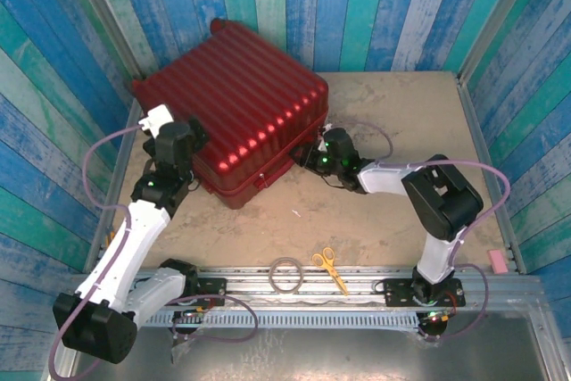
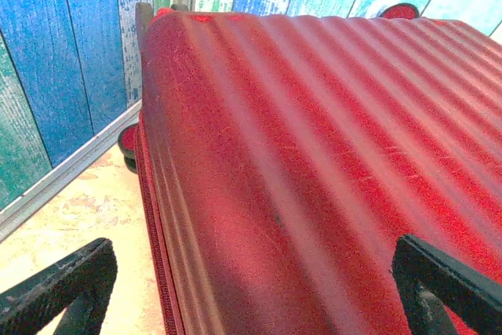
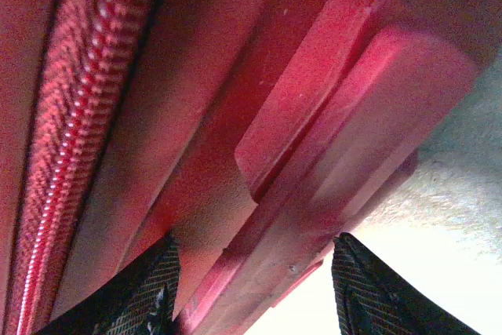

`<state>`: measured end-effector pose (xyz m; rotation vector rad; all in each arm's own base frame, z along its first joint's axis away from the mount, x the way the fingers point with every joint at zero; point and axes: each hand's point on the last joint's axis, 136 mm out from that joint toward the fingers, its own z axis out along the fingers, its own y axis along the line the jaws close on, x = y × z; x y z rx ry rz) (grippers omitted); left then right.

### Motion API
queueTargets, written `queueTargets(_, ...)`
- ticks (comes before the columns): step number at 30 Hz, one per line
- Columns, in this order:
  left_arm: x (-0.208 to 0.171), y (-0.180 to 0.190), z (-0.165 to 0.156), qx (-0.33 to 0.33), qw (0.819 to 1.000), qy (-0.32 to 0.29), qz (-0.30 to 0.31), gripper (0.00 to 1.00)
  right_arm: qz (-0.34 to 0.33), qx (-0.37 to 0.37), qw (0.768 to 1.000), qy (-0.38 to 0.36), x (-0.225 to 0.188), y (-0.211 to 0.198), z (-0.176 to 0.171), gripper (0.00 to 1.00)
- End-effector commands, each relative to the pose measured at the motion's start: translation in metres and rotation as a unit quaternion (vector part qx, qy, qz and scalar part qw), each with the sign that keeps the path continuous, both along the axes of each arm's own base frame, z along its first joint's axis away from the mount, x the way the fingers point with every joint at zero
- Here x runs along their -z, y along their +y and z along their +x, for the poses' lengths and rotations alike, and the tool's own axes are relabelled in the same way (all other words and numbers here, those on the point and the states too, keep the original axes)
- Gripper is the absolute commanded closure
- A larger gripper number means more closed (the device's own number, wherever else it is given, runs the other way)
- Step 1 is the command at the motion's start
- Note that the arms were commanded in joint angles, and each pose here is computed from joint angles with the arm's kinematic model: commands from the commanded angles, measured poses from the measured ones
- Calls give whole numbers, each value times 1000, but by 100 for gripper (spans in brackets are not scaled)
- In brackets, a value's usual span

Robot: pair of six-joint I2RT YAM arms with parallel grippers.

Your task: Pack the luggage

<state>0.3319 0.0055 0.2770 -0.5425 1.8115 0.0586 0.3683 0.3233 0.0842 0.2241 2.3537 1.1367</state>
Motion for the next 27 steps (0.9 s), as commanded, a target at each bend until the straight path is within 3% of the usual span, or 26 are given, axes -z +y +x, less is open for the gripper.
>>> queueTargets(1, 7, 8, -8, -27, 1000, 4, -8, 6, -70, 14, 996, 50, 33, 0, -3, 50)
queueTargets(8, 39, 23, -29, -95, 992, -5, -81, 7, -214, 22, 972, 95, 65, -21, 0, 53)
queueTargets(14, 61, 26, -42, -104, 987, -27, -122, 7, -299, 48, 946, 117, 80, -54, -8, 78)
queueTargets(18, 73, 25, -44, -104, 987, -13, -119, 7, -326, 70, 936, 116, 77, -77, -14, 87)
queueTargets(27, 96, 1, -26, -52, 987, 15, -150, 7, -347, 122, 921, 125, 69, -136, -44, 92)
